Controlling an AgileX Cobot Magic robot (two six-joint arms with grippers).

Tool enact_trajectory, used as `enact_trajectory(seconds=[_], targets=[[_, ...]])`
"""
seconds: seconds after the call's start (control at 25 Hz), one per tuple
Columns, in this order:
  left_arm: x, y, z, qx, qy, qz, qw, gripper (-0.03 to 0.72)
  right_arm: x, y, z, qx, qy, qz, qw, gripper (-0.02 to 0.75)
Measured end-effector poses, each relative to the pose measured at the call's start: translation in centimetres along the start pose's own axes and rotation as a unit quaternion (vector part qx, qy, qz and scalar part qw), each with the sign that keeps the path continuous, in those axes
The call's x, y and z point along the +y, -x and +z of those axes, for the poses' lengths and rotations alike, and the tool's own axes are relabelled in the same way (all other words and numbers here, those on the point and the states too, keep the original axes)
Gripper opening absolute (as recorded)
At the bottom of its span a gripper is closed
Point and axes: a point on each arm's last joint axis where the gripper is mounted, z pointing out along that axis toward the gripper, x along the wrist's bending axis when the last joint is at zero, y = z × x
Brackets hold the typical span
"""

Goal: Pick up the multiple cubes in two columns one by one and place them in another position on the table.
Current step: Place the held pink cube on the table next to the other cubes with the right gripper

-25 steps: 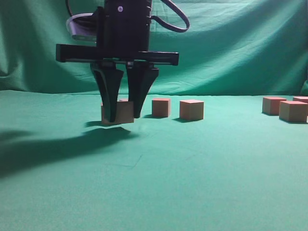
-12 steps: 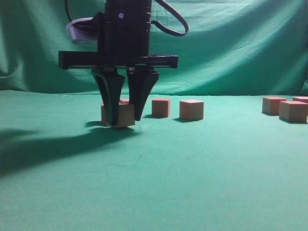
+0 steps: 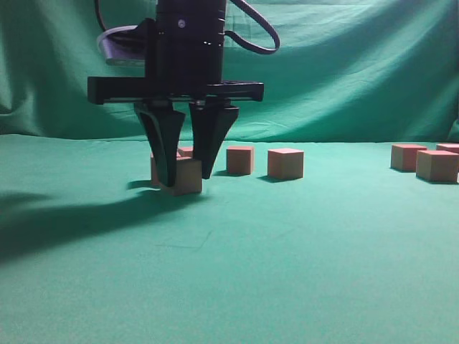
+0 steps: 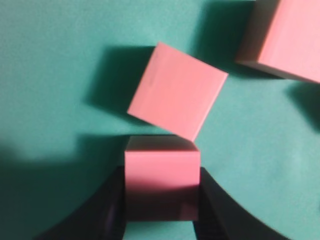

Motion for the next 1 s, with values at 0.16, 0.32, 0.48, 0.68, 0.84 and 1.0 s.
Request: enact_trajectory(seconds=[0.16,0.32,0.48,0.68,0.84,1.0], targets=[[0.0,0.0,0.0,0.000,0.000,0.000,1.000,0.000,-0.1,0.0,0.0,0.000,-0.004,0.000,1.000,0.270],[0.0,0.0,0.0,0.000,0.000,0.000,1.000,0.000,-0.1,0.0,0.0,-0.001,-0.007,0.000,1.000,0.270],[0.0,0.0,0.0,0.000,0.000,0.000,1.000,0.000,-0.2,0.0,0.0,-0.001,-0.011,0.000,1.000,0.441],[0.0,0.0,0.0,0.000,0.000,0.000,1.000,0.000,-0.3,0.0,0.0,-0.002,-0.017,0.000,1.000,0.660],[0.0,0.0,0.0,0.000,0.000,0.000,1.000,0.000,-0.7,0.2,-2.0,-0.003,-0.024,0.001,1.000,0.668],[0.0,0.0,0.0,0.000,0.000,0.000,1.000,0.000,-0.5,0.7,-6.9,-0.020,0.018,-0.004,1.000,0.604]])
